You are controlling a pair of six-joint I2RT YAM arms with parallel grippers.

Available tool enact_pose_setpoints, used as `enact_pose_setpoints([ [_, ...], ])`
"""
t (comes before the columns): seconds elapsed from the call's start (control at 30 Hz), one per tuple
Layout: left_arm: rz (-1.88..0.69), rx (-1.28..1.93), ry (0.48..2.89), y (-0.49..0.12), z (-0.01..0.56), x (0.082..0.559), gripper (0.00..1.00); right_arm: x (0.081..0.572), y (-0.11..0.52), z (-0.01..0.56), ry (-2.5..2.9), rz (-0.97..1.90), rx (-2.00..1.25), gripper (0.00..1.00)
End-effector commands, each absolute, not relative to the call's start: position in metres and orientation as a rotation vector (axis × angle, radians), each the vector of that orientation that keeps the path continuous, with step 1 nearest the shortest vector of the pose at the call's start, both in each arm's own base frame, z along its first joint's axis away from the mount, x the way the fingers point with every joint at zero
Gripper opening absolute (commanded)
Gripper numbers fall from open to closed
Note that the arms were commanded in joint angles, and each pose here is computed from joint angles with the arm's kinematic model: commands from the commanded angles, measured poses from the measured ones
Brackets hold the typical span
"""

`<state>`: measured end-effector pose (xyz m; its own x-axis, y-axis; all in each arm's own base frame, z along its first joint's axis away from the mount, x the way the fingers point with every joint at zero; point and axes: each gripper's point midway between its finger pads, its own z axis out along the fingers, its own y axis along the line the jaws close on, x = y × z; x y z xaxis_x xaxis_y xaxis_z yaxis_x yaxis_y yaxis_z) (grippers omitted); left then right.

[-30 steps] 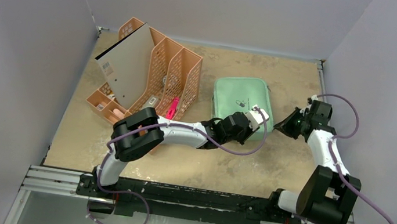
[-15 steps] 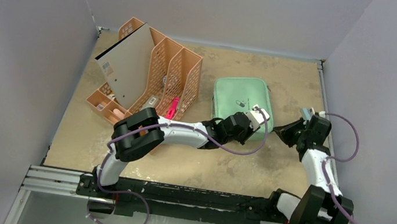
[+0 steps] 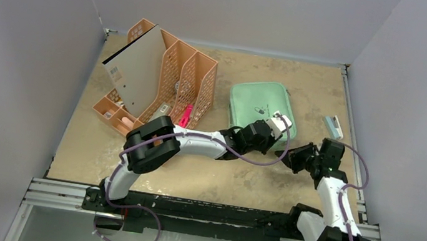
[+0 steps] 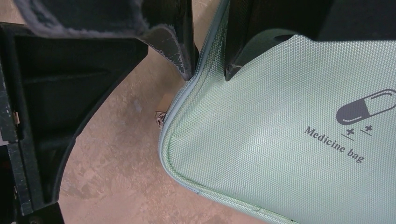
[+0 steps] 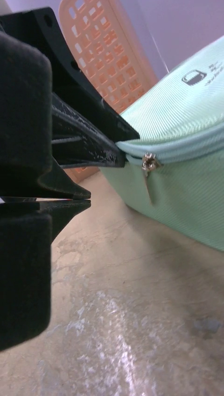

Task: Organize the medicine kit
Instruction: Zip the medicine box at the center of the board.

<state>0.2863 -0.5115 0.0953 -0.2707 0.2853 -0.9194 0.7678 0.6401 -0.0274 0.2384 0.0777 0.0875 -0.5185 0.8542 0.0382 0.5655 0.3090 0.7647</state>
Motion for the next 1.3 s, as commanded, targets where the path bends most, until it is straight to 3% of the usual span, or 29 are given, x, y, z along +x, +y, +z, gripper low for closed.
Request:
enact_pose_setpoints([
  [0.0, -0.587, 0.967, 1.999, -0.493, 0.065, 0.256, 0.27, 0.233, 0.083, 0.095, 2.241, 1.085, 1.3, 0.0],
  [0.37, -0.574, 0.961, 1.915, -0.467, 0.146, 0.252, 0.41, 0.257, 0.05, 0.143, 2.183, 0.801, 0.903, 0.01],
  [0.47, -0.585, 0.959, 1.927, -0.463, 0.152, 0.249, 0.45, 0.252, 0.039, 0.144, 2.177, 0.682, 0.804, 0.17],
  [0.73, -0.574, 0.91, 2.034, -0.434, 0.151, 0.261, 0.46, 0.242, 0.037, 0.122, 2.209, 0.493, 0.627, 0.19],
  [1.03, -0.552, 0.886, 2.063, -0.401, 0.151, 0.273, 0.46, 0.267, 0.051, 0.094, 2.242, 0.477, 0.453, 0.38],
  [1.27, -0.516, 0.924, 2.083, -0.394, 0.144, 0.273, 0.47, 0.295, 0.047, 0.099, 2.168, 0.423, 0.295, 0.42],
])
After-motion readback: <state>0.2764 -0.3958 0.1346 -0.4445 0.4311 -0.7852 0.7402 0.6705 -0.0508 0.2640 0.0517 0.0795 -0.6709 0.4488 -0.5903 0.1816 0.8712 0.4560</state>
